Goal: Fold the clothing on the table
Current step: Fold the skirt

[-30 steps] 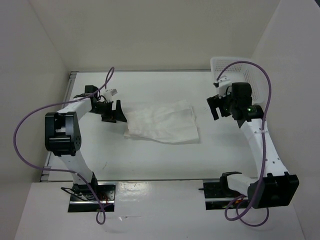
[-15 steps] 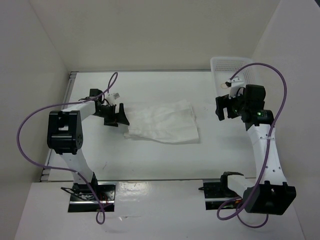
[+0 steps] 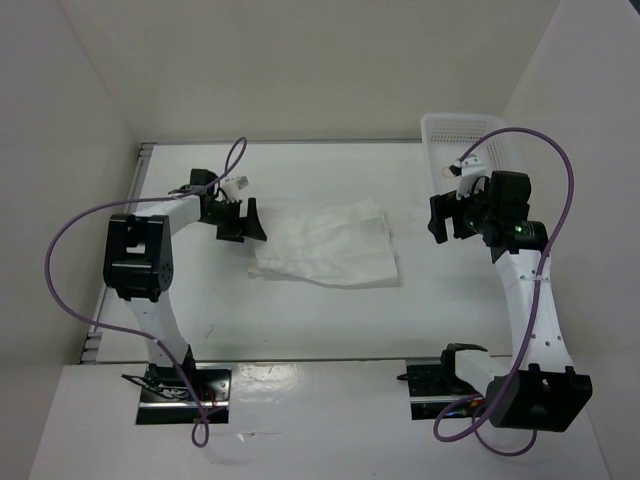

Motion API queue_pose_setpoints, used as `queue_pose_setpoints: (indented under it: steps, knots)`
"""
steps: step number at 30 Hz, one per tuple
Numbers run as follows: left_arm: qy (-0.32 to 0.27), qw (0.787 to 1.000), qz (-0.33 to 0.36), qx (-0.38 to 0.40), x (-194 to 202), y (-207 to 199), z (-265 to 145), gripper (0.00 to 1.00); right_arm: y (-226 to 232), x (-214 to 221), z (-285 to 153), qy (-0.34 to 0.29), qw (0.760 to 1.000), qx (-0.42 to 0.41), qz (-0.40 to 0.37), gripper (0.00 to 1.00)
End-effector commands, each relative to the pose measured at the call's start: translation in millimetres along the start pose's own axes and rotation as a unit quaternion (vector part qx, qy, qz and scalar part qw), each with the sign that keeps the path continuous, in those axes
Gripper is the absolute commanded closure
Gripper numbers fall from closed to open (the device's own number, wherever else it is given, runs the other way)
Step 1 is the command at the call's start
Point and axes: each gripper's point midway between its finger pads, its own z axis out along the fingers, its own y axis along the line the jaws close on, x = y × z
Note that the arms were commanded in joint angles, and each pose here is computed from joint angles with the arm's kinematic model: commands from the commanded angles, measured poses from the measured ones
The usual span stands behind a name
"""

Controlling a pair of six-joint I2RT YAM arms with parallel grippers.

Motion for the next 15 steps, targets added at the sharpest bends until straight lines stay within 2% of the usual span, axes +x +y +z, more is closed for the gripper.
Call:
queue_pose_setpoints:
  steps: [1, 5, 12, 15]
  knots:
    - [-0.009, 1.0, 0.008, -0.026, -15.7, 12.5, 14.3, 0.01, 4.5, -1.2, -5.9, -0.009, 1.0, -0.007, 0.006, 0.07]
    - [-0.019, 0.999, 0.025, -0.032, -28.2, 11.6, 21.8, 0.01, 6.4, 0.4, -6.1, -0.006, 1.0, -0.013, 0.003, 0.07]
    - [0.001, 0.999, 0.032, -0.033, -20.0, 9.1, 34.6, 0.01, 4.9, 0.9, -6.2, -0.005, 1.0, -0.008, 0.003, 0.07]
    - [0.022, 0.999, 0.035, -0.032, -7.3, 9.3, 38.6, 0.12, 4.3, -2.6, -7.7, -0.009, 1.0, -0.007, 0.001, 0.07]
